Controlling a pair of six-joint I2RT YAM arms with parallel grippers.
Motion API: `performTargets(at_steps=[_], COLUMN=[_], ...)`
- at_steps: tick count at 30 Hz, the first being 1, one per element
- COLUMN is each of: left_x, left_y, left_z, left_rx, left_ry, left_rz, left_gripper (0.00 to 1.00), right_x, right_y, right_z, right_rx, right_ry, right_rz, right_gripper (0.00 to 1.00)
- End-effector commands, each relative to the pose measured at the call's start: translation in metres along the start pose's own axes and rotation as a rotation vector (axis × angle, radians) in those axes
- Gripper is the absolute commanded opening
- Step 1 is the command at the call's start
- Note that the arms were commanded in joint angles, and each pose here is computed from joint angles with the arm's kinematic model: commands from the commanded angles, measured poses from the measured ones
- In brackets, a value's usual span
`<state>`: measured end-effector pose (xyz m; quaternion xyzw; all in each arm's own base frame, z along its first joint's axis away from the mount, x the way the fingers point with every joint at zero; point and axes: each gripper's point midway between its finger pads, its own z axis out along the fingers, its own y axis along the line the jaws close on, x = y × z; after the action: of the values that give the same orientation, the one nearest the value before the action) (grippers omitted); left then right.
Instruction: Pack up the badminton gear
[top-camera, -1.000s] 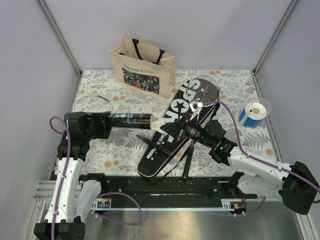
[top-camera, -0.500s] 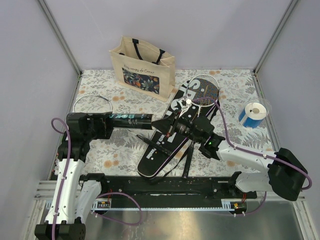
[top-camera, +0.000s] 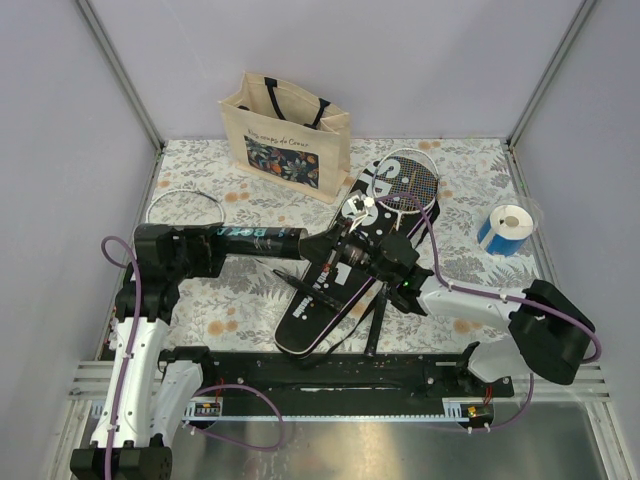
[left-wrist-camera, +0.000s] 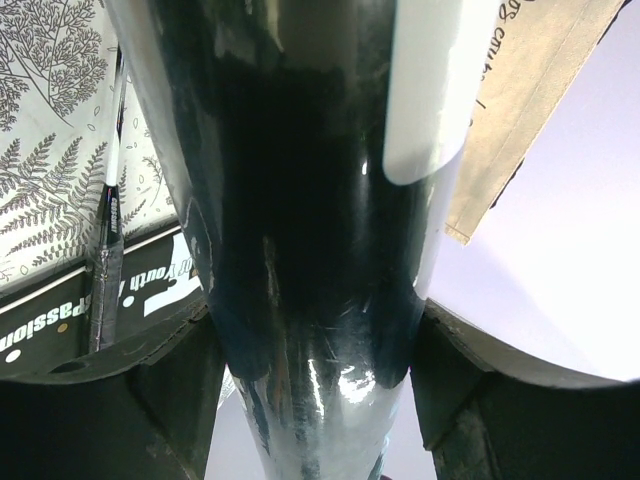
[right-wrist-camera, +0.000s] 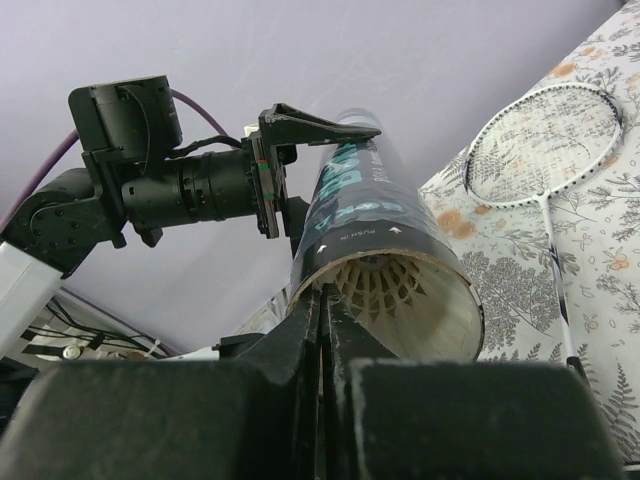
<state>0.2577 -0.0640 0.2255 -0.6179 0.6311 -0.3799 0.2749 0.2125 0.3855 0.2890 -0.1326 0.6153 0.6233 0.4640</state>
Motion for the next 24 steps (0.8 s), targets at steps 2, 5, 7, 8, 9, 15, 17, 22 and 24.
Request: performTargets(at_steps=[2, 5, 7, 8, 9, 15, 17, 22, 24], left_x=[0.02, 0.02, 0.018, 0.018, 0.019, 0.014, 0.009, 0.009, 0.008], left_y=[-0.029, -0.03, -0.029, -0.029, -0.029, -0.028, -0.028, -0.026, -0.025], left_z=[-0.014, -0.015, -0.014, -0.014, -0.014, -0.014, -0.015, -0.017, -0.016], left_rx=[0.126, 0.132, 0.129, 0.126, 0.126, 0.132, 0.138, 0.137, 0.136], left_ry=[0.102, 0.095, 0.089, 0.091, 0.094, 0.067, 0.035, 0.028, 0.026], left_rz=[0.03, 0.032, 0.032, 0.03, 0.031, 0.027, 0.029, 0.033, 0.031], left_gripper=[0.16, 0.16, 0.16, 0.16, 0.16, 0.16, 0.16, 0.16, 0.16], right_x=[-0.001, 0.002, 0.001, 0.0, -0.001, -0.009, -0.016, -0.031, -0.034], right_y=[0.018, 0.011, 0.007, 0.004, 0.003, 0.006, 0.011, 0.022, 0.024], right_z=[0.008, 0.008, 0.006, 0.005, 0.004, -0.007, -0.015, -0.043, -0.053], right_rx=[-0.089, -0.054, -0.02, 0.001, 0.018, 0.062, 0.069, 0.1, 0.123], right_ry=[-0.011, -0.004, -0.003, -0.003, 0.0, -0.017, -0.031, -0.07, -0.068], right_rz=[0.026, 0.024, 0.027, 0.031, 0.03, 0.072, 0.085, 0.085, 0.067], right_gripper=[0.0, 0.0, 0.06, 0.11, 0.16, 0.37, 0.42, 0.55, 0.58])
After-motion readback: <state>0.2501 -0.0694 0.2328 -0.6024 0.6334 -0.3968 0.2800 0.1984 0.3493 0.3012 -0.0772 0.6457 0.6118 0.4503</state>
